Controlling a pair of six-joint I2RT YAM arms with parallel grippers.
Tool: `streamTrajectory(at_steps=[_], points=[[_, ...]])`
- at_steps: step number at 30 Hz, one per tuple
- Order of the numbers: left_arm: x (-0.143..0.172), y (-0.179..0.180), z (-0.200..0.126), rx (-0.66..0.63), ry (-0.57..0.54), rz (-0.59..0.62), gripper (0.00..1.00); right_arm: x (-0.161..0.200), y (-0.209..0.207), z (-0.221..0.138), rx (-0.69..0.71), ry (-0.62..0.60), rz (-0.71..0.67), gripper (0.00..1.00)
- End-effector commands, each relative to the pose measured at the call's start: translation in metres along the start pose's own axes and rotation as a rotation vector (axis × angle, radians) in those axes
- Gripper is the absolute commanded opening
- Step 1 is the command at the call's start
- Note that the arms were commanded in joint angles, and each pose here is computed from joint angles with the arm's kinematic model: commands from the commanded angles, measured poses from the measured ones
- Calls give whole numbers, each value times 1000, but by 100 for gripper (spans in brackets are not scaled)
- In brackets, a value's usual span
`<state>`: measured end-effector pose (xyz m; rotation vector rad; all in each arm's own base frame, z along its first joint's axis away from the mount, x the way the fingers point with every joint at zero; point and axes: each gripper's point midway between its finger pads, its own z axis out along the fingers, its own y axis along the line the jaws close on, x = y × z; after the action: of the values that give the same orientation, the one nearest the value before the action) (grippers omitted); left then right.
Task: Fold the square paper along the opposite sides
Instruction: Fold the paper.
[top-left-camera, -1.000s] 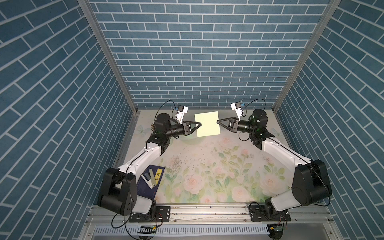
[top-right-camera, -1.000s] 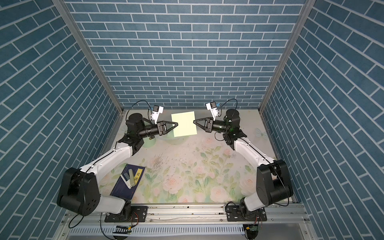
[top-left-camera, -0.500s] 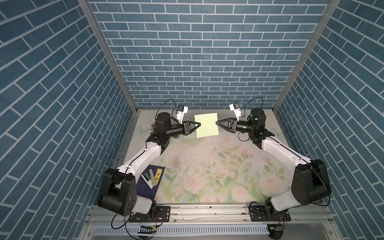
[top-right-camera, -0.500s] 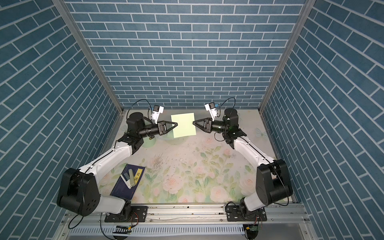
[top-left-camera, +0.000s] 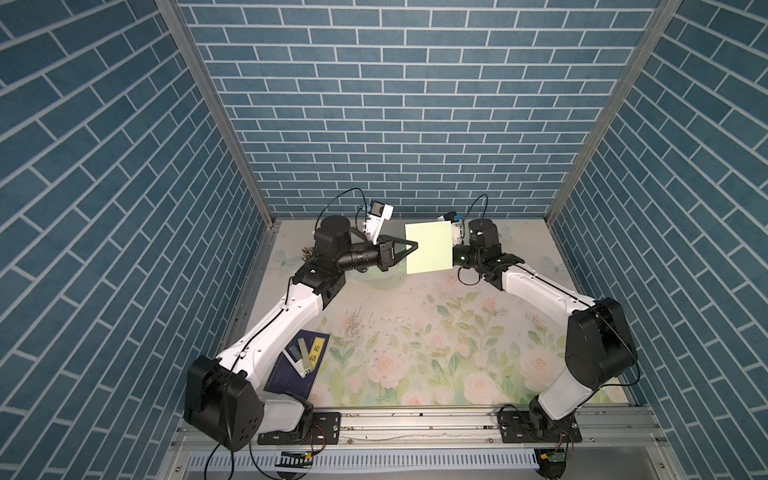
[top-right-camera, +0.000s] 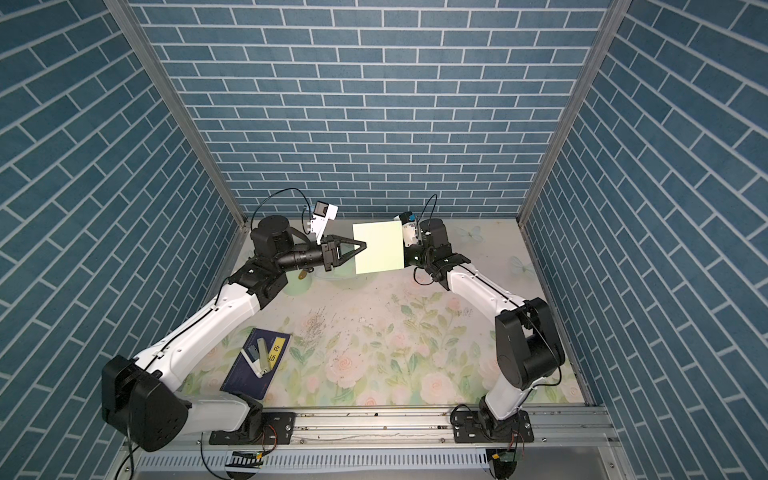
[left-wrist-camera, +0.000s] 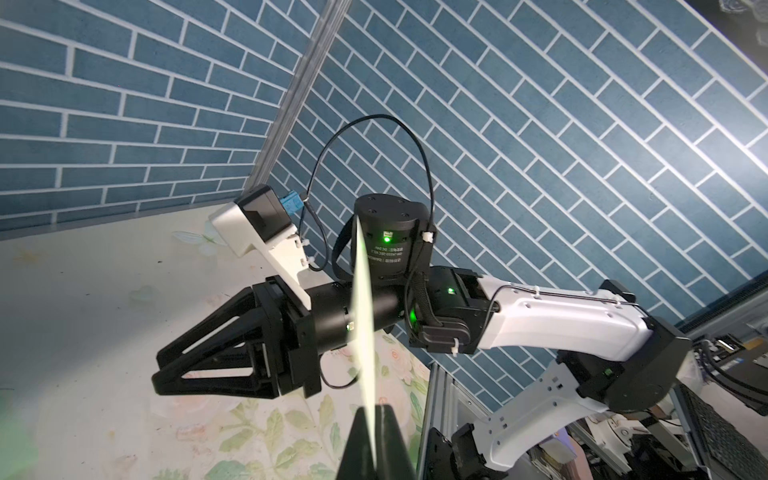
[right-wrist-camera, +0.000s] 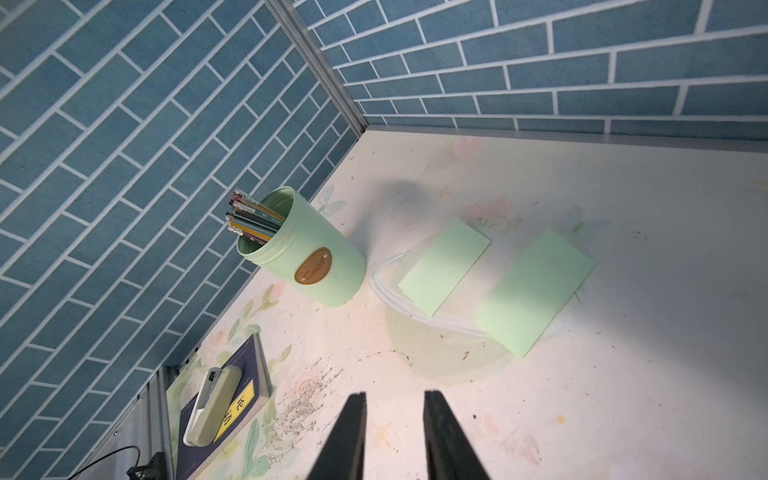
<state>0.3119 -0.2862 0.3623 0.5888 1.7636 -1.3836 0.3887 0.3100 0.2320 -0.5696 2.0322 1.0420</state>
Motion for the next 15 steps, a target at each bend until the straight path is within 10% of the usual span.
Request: streamTrajectory(at_steps=[1, 15], points=[[3, 26, 2, -87, 18, 13, 0, -51, 35, -30, -84, -138, -48, 30], [2, 54, -6, -156, -1, -7, 0, -55, 84, -75, -275, -204, -27, 37]])
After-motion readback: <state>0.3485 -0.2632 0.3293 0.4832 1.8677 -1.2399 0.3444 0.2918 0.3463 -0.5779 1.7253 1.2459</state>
